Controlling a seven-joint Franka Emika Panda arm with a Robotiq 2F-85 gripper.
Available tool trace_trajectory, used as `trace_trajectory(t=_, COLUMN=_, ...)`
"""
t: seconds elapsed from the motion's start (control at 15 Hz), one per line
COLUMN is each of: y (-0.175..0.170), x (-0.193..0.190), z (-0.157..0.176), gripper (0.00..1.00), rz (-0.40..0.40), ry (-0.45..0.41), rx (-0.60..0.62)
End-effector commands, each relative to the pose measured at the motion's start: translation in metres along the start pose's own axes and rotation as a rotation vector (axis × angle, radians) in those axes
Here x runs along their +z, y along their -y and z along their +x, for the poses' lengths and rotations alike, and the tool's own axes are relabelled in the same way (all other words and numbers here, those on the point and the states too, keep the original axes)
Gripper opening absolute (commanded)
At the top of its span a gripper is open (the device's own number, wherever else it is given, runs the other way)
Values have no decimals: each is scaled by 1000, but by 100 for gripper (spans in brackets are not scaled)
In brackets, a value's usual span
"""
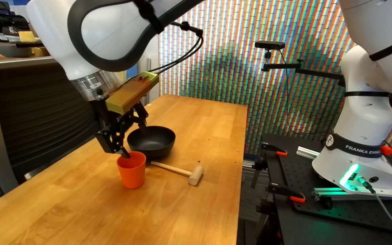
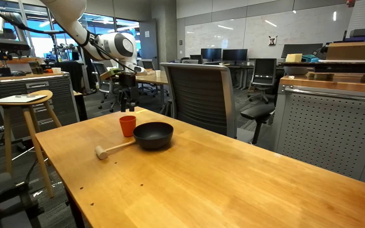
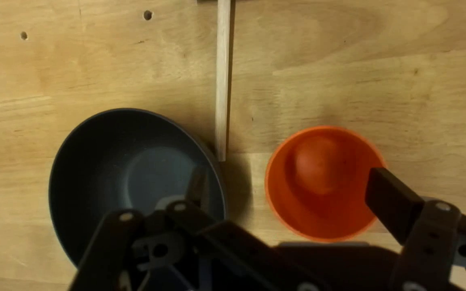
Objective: Put the cup in the bowl
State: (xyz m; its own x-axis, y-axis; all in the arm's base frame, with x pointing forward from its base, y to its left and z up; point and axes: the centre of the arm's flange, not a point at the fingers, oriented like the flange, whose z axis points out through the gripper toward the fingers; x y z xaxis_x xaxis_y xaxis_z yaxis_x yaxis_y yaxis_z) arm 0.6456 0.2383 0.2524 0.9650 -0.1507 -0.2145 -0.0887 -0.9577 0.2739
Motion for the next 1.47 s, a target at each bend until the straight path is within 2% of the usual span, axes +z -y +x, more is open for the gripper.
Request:
trace_trajectory(t=0.0, y=16, x=-19, z=78, gripper=75, rz=9, ry=53, rx=11)
trace_trajectory(t=0.07, y=12, x=-15, z=83, gripper=74, rz=15, ry=68, rx=15)
trace_trajectory(t=0.13, y=8, x=-11, z=88, gripper=68, rz=23, ry=85, rx=22)
trace_trajectory(t=0.53, y=5, x=5, z=96, gripper=20, rz=78, ry=208, rx=5)
trace_trajectory(t=0.6, y=4, x=10, z=95, gripper=63, rz=85, ry=238, rx=2)
trace_trajectory(t=0.67, y=4, x=15, z=94, gripper=58, rz=87, ry=265, rx=-2)
trace_trajectory(t=0.73, y=3, x=20, z=93, gripper=59, rz=87, ry=289, rx=-3)
trace_trajectory(t=0.8, y=4, x=25, z=91, gripper=31, rz=80, ry=306, rx=-5)
trace_trajectory(t=0.87, y=5, x=29, z=91, gripper=20, rz=77, ry=322, rx=-8)
trace_trajectory(t=0.93, y=6, x=32, z=91, gripper=20, rz=74, ry=333, rx=-10)
trace_trajectory(t=1.07, y=7, x=37, z=92, gripper=4, rz=69, ry=348, rx=-12)
trace_trajectory(t=1.13, y=7, x=38, z=91, gripper=0, rz=68, ry=354, rx=-14)
trace_trajectory(t=1.4, y=6, x=32, z=90, gripper=1, rz=73, ry=367, rx=-19)
